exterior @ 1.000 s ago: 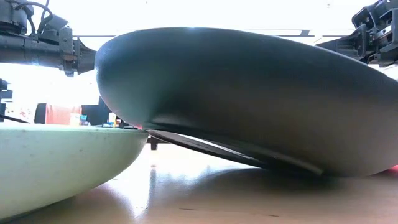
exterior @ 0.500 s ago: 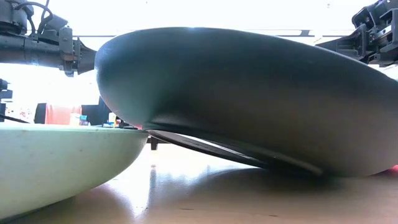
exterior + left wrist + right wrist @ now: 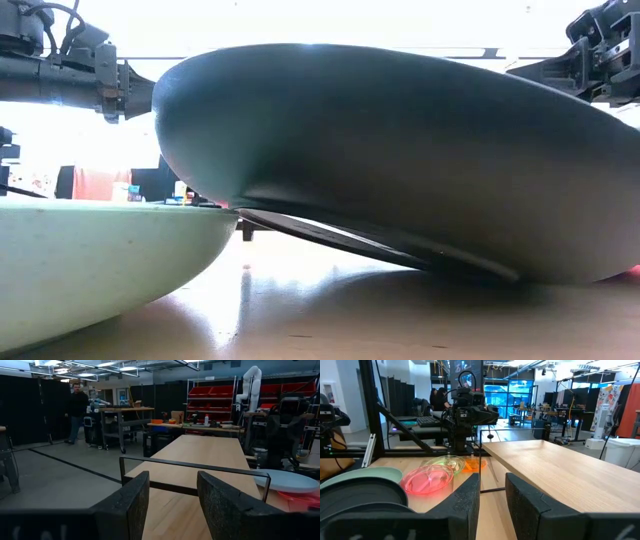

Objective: Place and stack plates onto a shelf
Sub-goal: Put the large blue plate on the shelf

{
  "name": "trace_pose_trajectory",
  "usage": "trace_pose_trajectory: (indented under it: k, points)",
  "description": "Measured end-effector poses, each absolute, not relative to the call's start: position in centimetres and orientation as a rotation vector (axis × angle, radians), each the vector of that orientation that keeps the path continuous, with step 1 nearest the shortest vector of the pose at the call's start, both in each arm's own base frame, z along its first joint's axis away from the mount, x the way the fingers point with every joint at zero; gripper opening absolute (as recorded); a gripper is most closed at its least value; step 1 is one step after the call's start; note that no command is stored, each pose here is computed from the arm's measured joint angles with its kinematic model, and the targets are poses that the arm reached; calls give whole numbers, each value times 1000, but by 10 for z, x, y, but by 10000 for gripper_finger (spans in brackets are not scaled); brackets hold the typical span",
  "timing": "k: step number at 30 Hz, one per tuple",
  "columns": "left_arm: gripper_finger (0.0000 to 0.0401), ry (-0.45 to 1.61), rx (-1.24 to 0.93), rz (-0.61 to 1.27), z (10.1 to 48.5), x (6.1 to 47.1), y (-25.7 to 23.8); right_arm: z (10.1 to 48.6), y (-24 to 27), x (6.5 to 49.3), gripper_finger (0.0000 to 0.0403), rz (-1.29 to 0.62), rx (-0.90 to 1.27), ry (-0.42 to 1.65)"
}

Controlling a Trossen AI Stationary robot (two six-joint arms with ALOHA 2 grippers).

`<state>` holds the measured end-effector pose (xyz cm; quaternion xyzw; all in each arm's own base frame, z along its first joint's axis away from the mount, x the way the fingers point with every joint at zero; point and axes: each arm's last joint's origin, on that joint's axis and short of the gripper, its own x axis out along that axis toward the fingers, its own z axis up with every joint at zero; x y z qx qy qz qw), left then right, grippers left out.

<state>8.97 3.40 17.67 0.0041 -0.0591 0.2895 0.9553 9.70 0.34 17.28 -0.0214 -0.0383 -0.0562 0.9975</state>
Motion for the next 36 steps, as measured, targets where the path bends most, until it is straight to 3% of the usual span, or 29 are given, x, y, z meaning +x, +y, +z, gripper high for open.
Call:
trace_pose_trajectory:
  k: [13, 27, 36]
  points:
    - [172, -120, 8, 588, 177, 90, 34, 183, 1, 95, 108, -189, 116, -192]
    - [172, -120, 8, 587, 177, 90, 34, 185, 0, 95, 249, -188, 224, -223]
    - [172, -120, 8, 587, 177, 90, 34, 213, 1, 93, 268, -147, 220, -223]
